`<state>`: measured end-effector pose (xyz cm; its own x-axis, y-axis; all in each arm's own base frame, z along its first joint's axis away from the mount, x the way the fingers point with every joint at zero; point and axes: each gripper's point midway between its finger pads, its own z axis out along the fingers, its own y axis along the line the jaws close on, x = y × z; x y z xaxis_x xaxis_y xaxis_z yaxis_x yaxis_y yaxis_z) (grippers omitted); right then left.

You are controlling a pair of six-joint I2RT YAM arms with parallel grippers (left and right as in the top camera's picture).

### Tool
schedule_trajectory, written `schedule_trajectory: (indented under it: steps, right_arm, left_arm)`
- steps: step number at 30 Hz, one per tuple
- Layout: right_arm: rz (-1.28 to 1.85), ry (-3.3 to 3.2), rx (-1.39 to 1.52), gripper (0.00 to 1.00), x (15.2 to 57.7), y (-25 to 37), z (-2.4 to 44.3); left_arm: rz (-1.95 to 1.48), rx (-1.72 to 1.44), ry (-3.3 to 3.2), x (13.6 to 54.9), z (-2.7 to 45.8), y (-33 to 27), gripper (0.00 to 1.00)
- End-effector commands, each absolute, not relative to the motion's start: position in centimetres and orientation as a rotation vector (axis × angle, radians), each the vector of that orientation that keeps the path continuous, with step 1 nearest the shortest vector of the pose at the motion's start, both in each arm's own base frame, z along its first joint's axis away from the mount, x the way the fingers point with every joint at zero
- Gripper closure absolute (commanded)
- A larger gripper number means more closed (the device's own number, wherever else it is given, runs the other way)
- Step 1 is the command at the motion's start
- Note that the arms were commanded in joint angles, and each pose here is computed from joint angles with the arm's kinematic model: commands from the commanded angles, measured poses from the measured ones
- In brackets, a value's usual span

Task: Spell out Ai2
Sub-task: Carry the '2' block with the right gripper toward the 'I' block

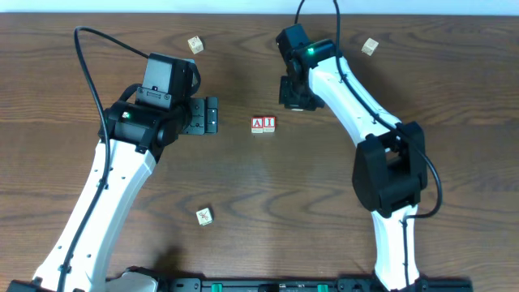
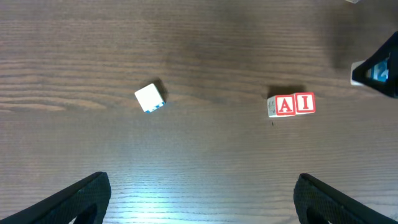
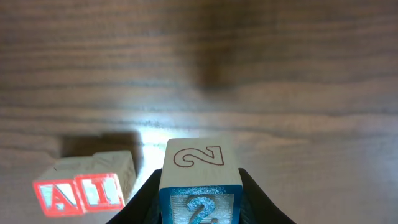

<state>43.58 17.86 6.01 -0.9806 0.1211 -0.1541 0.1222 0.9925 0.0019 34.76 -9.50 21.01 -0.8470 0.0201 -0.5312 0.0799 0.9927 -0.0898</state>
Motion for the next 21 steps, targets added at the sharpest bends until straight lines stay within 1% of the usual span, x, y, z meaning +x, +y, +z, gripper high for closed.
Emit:
schedule_trajectory:
  steps: [1,6,8,10,13,21]
  right_arm:
    - [-0.034,3.011,0.225,0.83,43.2,17.9,5.0]
    - [-0.007,3.032,0.221,0.82,42.9,18.4,4.5]
    - [-0.004,3.055,0.223,0.85,42.6,18.6,3.8]
    - [-0.010,3.071,0.215,0.85,42.3,18.9,3.1]
    - [-0.010,3.072,0.194,0.83,42.2,19.3,2.8]
    - [-0.007,3.088,0.146,0.84,41.0,20.5,1.0]
  left_arm:
    - [-0.127,0.084,2.552,35.1,21.8,-9.3,0.05]
    - [-0.127,0.084,2.553,35.0,21.8,-9.3,0.05]
    - [-0.128,0.081,2.553,35.0,21.8,-9.3,0.05]
    - [-0.128,0.080,2.554,35.0,21.8,-9.3,0.04]
    - [-0.128,0.080,2.554,35.0,21.8,-9.3,0.04]
    - [-0.128,0.080,2.554,35.0,21.8,-9.3,0.05]
